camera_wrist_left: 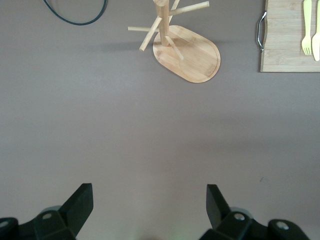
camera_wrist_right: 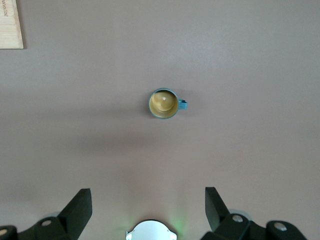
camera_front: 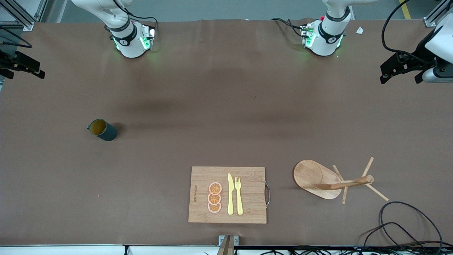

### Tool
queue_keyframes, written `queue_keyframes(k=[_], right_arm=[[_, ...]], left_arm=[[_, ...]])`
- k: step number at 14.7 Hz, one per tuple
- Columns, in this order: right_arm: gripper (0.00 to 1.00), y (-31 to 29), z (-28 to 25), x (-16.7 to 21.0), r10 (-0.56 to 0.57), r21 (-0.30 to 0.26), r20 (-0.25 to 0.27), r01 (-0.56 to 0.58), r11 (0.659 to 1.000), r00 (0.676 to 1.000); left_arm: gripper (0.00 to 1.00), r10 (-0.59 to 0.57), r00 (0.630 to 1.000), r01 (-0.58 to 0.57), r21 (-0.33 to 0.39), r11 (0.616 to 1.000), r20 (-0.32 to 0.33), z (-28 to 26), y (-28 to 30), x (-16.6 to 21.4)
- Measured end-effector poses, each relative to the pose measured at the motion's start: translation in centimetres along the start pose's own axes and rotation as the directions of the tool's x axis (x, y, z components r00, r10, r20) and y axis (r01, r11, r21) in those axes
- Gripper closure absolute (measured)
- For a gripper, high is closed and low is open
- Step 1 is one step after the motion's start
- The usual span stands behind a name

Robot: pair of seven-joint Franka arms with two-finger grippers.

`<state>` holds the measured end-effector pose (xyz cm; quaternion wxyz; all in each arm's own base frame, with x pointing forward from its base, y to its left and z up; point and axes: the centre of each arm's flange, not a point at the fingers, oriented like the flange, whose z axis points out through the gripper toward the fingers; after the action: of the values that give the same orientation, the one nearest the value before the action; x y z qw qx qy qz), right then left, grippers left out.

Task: Pass cup and hang on rack

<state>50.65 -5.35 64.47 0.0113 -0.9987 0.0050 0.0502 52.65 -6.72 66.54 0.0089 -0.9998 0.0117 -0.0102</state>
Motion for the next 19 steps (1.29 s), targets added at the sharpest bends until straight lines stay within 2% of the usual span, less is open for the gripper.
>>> queue_keyframes(k=[19], right_arm=[[0.00, 0.3, 0.1, 0.2, 0.006, 0.000, 0.002, -0.006, 1.000, 1.000]], left_arm=[[0.00, 0.000, 1.000, 0.000, 0.002, 1.000, 0.025, 1.2, 0.0, 0.2]])
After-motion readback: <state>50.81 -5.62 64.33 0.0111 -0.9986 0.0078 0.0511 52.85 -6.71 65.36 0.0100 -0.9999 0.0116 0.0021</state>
